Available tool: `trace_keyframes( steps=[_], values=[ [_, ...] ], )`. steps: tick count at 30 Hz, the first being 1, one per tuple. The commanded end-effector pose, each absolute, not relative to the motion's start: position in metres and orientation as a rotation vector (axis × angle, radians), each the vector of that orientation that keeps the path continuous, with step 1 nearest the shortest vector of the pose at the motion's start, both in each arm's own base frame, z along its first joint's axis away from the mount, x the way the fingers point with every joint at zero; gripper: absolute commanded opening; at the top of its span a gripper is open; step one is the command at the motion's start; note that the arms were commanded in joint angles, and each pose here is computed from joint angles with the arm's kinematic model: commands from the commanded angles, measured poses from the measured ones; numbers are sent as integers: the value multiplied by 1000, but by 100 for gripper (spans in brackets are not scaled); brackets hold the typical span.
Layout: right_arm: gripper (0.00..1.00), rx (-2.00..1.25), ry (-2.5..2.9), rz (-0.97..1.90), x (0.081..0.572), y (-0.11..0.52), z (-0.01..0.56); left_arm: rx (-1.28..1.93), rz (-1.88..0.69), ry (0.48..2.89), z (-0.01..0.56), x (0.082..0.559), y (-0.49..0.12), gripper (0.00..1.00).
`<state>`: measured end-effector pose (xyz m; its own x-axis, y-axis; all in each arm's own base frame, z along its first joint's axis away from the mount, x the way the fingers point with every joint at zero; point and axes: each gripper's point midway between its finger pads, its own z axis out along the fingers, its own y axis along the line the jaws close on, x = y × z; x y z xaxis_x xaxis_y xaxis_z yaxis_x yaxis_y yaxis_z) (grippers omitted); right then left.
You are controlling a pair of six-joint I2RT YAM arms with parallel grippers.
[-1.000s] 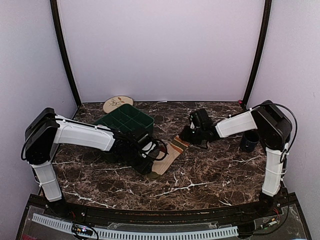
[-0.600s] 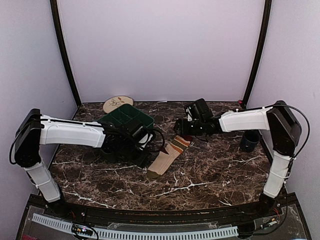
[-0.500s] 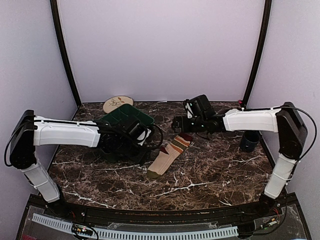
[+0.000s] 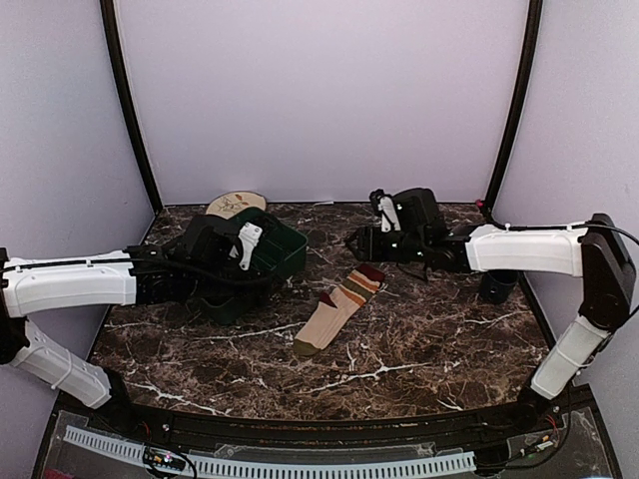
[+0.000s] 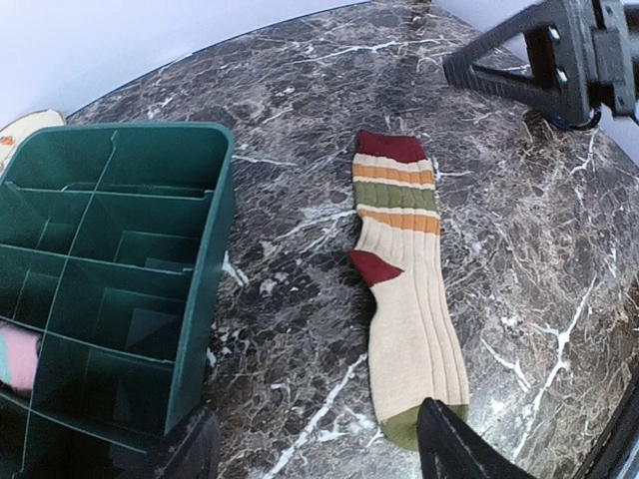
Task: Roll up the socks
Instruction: Pick up the sock from the center of the board.
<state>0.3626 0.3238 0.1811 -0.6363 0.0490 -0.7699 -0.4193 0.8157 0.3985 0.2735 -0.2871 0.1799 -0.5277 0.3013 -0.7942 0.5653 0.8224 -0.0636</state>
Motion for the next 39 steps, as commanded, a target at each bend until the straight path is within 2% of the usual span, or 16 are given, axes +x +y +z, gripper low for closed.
trace_keyframes(
  steps=[1,8,10,11,18,39],
  values=[
    [65,-636,2235,411,318,347,144,552,-391,2180,177,273,-268,71],
    [70,-952,2289,246,248,375,113,414,-348,2234,173,269,-238,78],
    [72,-1061,2268,211,229,387,107,383,-351,2243,173,267,-232,94],
    [74,-1106,2258,189,221,393,104,370,-355,2246,173,266,-229,95],
    [78,-1302,2220,117,188,422,85,351,-382,2243,175,257,-218,95],
    [74,-1435,2194,-122,198,435,38,290,-363,2205,182,241,-188,95]
  ],
)
